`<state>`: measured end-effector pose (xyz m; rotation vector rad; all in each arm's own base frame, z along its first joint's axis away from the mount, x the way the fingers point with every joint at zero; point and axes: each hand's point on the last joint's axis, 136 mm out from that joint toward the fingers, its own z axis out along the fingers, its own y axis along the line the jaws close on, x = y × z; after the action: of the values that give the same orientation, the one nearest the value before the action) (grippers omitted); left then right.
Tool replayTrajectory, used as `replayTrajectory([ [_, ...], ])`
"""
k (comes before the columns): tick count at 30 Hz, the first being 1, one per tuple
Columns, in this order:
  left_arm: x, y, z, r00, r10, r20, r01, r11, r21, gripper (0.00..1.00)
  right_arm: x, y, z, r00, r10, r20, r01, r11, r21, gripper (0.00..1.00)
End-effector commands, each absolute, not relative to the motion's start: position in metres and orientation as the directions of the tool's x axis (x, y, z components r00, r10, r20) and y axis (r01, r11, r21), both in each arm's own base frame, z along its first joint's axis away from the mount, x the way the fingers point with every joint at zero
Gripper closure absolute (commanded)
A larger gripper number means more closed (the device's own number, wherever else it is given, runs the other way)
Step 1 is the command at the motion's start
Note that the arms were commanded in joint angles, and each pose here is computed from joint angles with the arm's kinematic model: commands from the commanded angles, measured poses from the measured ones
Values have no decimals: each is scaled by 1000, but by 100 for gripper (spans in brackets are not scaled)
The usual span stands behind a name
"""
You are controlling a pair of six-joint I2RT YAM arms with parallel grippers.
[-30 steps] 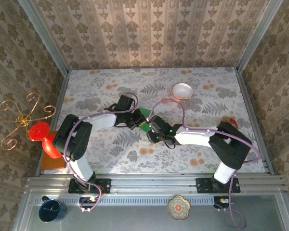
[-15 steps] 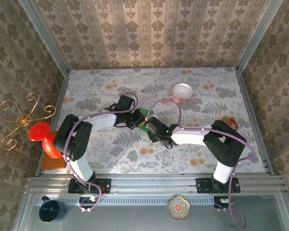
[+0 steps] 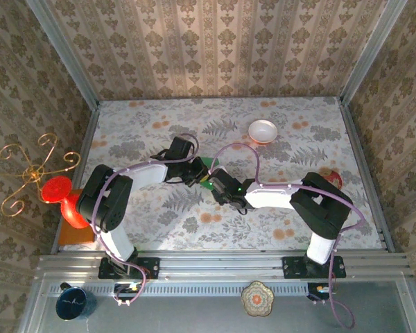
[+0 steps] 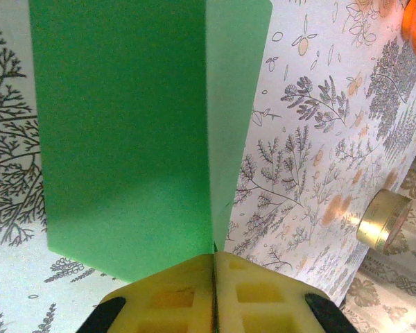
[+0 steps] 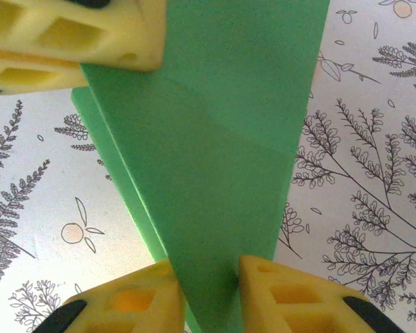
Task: Fold a paper plane with a square sheet of paper (pick it up from the middle)
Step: Fourth fold the wing at the center of the table.
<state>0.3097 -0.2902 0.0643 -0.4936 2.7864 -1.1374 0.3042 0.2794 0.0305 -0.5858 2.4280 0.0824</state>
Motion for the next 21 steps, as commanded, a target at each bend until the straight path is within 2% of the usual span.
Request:
replayTrajectory([
  [1,306,-290,63,-943,-329,56,-277,675,-684,87,309,282,30,-685,-412,-601,-432,894,-120,77],
  [10,321,-252,73,-926,-377,1,-285,699,-656,68,295,281,19,-698,-456,-552,-487,868,-102,85],
  [15,333,-225,87,-909,-414,-52,-286,710,-643,63,288,283,11,-710,-479,-516,-516,853,-80,85],
  [21,334,-217,101,-901,-422,-100,-265,718,-643,61,282,287,1,-739,-476,-477,-526,850,-32,85],
])
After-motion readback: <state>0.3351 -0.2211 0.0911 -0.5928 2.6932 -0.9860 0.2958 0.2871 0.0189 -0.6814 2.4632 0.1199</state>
